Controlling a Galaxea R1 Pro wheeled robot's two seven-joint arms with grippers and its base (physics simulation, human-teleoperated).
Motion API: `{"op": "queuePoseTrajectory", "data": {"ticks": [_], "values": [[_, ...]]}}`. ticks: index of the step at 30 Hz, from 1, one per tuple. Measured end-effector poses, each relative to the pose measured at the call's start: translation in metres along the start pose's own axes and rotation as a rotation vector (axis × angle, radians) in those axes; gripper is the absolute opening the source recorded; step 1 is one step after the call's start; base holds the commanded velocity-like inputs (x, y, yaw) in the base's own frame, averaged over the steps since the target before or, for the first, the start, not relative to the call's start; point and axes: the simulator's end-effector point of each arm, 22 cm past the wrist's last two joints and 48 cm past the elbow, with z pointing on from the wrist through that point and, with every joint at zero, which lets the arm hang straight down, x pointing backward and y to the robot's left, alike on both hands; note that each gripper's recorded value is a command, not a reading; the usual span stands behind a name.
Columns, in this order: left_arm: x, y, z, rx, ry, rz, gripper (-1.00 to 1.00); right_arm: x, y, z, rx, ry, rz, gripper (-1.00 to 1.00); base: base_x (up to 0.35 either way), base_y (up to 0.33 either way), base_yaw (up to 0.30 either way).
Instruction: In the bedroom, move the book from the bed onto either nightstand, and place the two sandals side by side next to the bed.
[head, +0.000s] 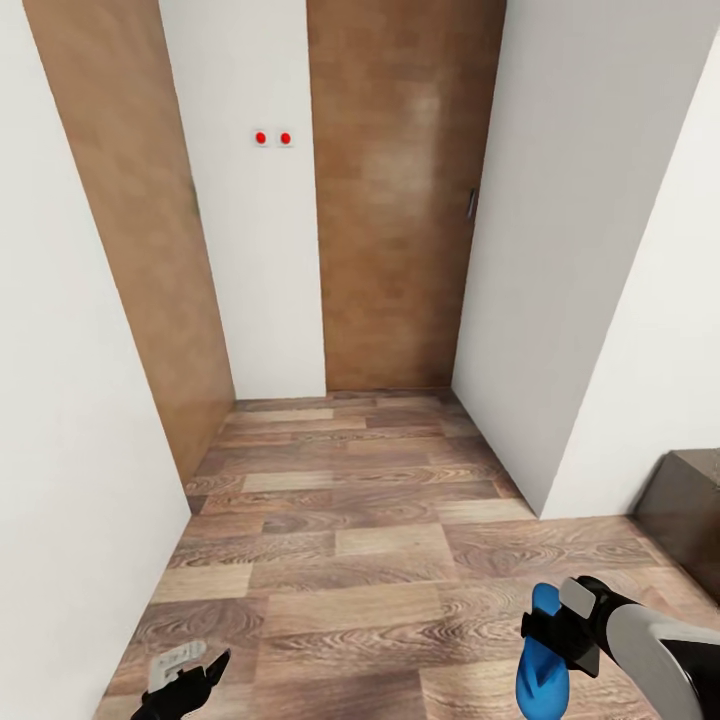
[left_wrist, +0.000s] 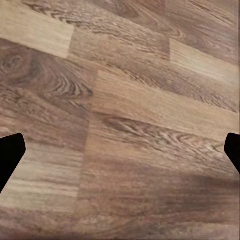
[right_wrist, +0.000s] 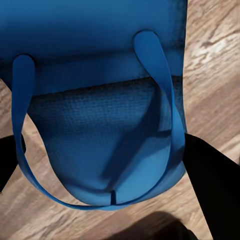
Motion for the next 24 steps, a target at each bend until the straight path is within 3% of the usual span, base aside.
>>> {"op": "queuePoseTrajectory", "data": {"ticks": [24], "values": [[0.0002, 0.0001, 0.0, -0.001, 0.001, 0.001, 1.0, 0.0001, 0.0002, 0.0, 0.0, 0.0, -0.001, -1.0, 0.117, 0.089, -0.187]]}}
